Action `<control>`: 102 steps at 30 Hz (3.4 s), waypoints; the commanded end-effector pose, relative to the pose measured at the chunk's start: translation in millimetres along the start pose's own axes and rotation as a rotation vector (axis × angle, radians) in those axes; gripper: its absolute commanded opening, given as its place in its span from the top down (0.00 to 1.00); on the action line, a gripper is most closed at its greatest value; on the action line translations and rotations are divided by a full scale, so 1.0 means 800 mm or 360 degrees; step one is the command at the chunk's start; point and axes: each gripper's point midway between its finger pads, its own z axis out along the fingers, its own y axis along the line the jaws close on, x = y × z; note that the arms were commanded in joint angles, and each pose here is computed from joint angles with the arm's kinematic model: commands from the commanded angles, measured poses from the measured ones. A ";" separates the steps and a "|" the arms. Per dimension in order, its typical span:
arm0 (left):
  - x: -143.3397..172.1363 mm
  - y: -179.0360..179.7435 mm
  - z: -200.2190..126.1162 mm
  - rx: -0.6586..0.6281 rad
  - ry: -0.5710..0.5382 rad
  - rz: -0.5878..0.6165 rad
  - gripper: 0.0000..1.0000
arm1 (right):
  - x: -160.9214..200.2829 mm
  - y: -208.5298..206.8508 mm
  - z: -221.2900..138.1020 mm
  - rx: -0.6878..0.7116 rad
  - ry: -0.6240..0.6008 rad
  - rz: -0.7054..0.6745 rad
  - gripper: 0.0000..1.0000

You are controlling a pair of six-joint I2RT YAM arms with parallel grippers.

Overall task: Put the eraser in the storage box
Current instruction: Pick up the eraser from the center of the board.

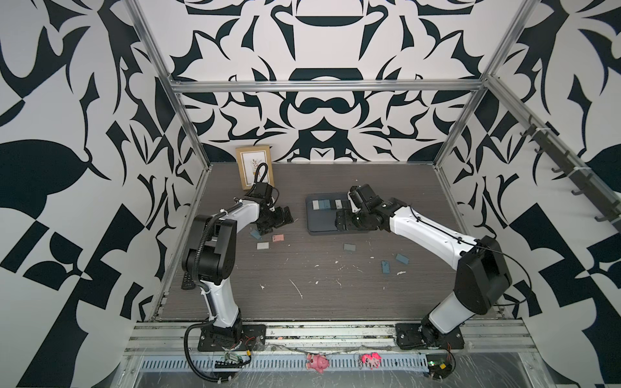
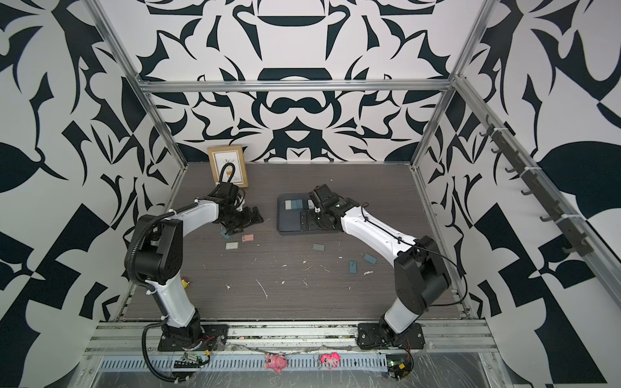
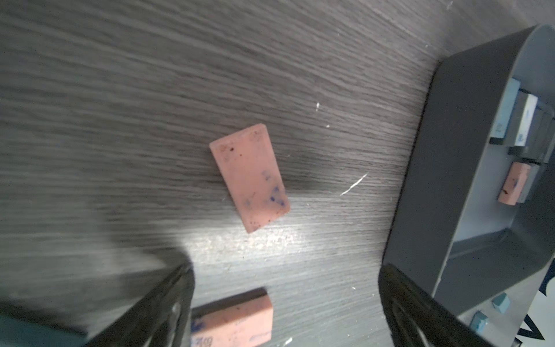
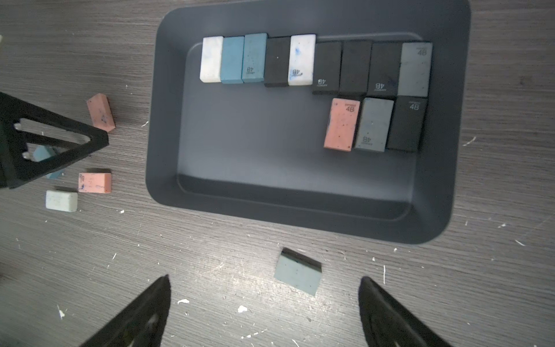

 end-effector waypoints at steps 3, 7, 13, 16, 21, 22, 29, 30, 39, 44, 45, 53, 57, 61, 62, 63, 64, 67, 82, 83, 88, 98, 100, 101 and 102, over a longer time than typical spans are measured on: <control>0.037 0.008 0.013 -0.0006 0.0118 -0.0033 0.01 | -0.008 0.005 -0.013 -0.0015 -0.0052 0.0010 0.01; 0.052 -0.001 0.011 0.0039 0.0136 -0.0034 0.01 | -0.010 0.007 -0.013 -0.0018 -0.0052 0.0006 0.01; 0.069 -0.011 0.008 0.0054 0.0162 -0.0016 0.01 | -0.011 0.007 -0.016 -0.0020 -0.0057 0.0007 0.01; 0.076 -0.012 0.004 0.0056 0.0164 -0.0023 0.01 | -0.011 0.006 -0.018 -0.0017 -0.0063 0.0007 0.01; 0.090 -0.016 0.001 0.0064 0.0184 -0.0025 0.01 | -0.012 0.007 -0.019 -0.0020 -0.0067 0.0007 0.02; 0.094 -0.017 0.002 0.0063 0.0193 -0.0017 0.01 | -0.012 0.007 -0.019 -0.0020 -0.0067 0.0006 0.01; 0.118 -0.018 -0.003 0.0037 0.0223 0.0011 0.00 | -0.013 0.007 -0.019 -0.0018 -0.0070 0.0005 0.01; 0.121 -0.017 -0.004 0.0028 0.0224 0.0011 0.01 | -0.014 0.008 -0.019 -0.0020 -0.0073 0.0004 0.02; 0.131 0.004 -0.014 -0.0168 0.0240 0.0075 0.10 | -0.018 0.011 -0.021 -0.0026 -0.0078 -0.0005 0.01; 0.135 0.011 -0.008 -0.0303 0.0253 0.0172 0.20 | -0.018 0.011 -0.020 -0.0026 -0.0073 -0.0003 0.01; 0.134 0.013 -0.006 -0.0330 0.0253 0.0187 0.22 | -0.019 0.011 -0.021 -0.0028 -0.0077 -0.0002 0.01; 0.129 0.025 0.000 -0.0576 0.0231 0.0358 0.39 | -0.019 0.011 -0.027 -0.0032 -0.0089 -0.0006 0.01; 0.127 0.026 0.004 -0.0619 0.0223 0.0397 0.46 | -0.018 0.010 -0.028 -0.0037 -0.0099 0.0000 0.01; 0.124 0.027 0.007 -0.0689 0.0211 0.0463 0.57 | -0.018 0.011 -0.031 -0.0041 -0.0104 0.0000 0.01; 0.124 0.027 0.007 -0.0703 0.0209 0.0478 0.60 | -0.018 0.011 -0.032 -0.0043 -0.0108 0.0002 0.01; 0.125 0.028 0.009 -0.0710 0.0215 0.0484 0.63 | -0.019 0.011 -0.034 -0.0043 -0.0113 0.0001 0.01; 0.126 0.028 0.011 -0.0716 0.0216 0.0495 0.66 | -0.019 0.010 -0.034 -0.0041 -0.0115 0.0003 0.01; 0.124 0.026 0.015 -0.0759 0.0209 0.0545 0.72 | -0.020 0.010 -0.036 -0.0043 -0.0125 0.0005 0.01; 0.093 -0.046 -0.040 -0.0563 0.0036 0.0599 0.79 | -0.030 -0.002 -0.062 -0.0040 -0.0177 -0.0009 0.01; 0.088 -0.053 -0.047 -0.0551 0.0019 0.0609 0.79 | -0.031 -0.004 -0.064 -0.0036 -0.0181 -0.0006 0.01; 0.066 -0.093 -0.073 -0.0440 -0.0057 0.0633 0.79 | -0.037 -0.018 -0.072 -0.0037 -0.0197 0.0036 0.01; 0.026 -0.171 -0.080 -0.0243 -0.0159 0.0692 0.78 | -0.048 -0.082 -0.084 -0.0015 -0.0206 0.0185 0.01; 0.021 -0.185 -0.073 -0.0206 -0.0155 0.0694 0.78 | -0.048 -0.093 -0.085 -0.0007 -0.0208 0.0207 0.01; 0.018 -0.192 -0.069 -0.0187 -0.0157 0.0696 0.78 | -0.048 -0.100 -0.086 -0.0001 -0.0209 0.0219 0.01; 0.016 -0.198 -0.063 -0.0175 -0.0151 0.0697 0.78 | -0.048 -0.104 -0.087 0.0003 -0.0209 0.0228 0.01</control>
